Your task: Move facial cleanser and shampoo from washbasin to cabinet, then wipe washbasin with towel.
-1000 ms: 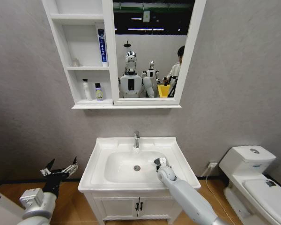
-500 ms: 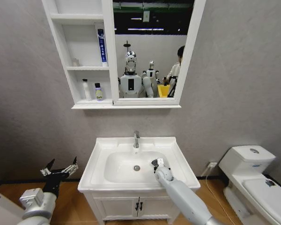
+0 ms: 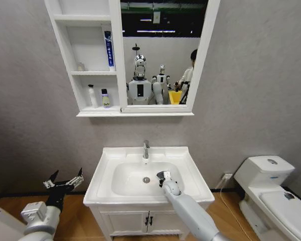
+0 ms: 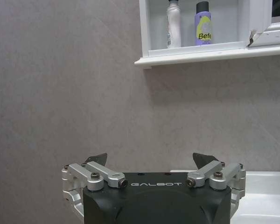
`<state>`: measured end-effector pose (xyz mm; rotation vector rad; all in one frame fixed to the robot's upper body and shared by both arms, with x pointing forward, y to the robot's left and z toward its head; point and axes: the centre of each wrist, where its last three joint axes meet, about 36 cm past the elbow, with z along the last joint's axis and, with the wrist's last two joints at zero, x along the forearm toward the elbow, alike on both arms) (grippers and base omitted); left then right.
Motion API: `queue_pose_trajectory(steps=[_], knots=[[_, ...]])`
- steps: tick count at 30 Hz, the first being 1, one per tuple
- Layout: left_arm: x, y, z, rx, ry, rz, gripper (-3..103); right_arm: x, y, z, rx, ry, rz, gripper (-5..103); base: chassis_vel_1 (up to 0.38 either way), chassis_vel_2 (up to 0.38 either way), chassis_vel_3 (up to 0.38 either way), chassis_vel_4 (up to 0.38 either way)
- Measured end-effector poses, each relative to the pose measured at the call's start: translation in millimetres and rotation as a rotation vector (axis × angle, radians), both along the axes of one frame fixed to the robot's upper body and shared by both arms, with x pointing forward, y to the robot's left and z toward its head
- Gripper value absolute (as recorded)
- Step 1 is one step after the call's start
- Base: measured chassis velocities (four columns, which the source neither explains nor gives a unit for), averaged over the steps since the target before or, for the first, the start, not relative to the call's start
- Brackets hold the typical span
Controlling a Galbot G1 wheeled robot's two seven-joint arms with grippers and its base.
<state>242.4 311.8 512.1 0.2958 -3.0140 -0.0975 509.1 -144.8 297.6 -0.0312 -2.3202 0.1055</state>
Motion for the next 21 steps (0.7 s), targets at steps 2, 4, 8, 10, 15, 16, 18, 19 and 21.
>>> queue_pose_trajectory(steps=[2,4,8,10,15,16,18,19,21], knots=[[0,0,0,0.0,0.0,0.0,100,1,0,0,0.009,-0.002,0.004,8,0.0,0.0,0.0,0.0],[0,0,0,0.0,0.0,0.0,100,1,0,-1,0.017,-0.004,0.006,8,0.0,0.0,0.0,0.0],[0,0,0,0.0,0.0,0.0,100,2,-2,-4,0.055,0.001,0.018,8,0.0,0.0,0.0,0.0],[0,0,0,0.0,0.0,0.0,100,2,-3,-6,0.083,0.002,0.026,8,0.0,0.0,0.0,0.0],[0,0,0,0.0,0.0,0.0,100,1,-1,-8,0.116,0.004,0.039,8,0.0,0.0,0.0,0.0],[0,0,0,0.0,0.0,0.0,100,1,1,-9,0.127,0.003,0.047,8,0.0,0.0,0.0,0.0],[0,0,0,0.0,0.0,0.0,100,1,3,-10,0.136,0.004,0.054,8,0.0,0.0,0.0,0.0],[0,0,0,0.0,0.0,0.0,100,1,5,-11,0.144,0.005,0.059,8,0.0,0.0,0.0,0.0],[0,0,0,0.0,0.0,0.0,100,2,8,-12,0.153,0.004,0.069,8,0.0,0.0,0.0,0.0]])
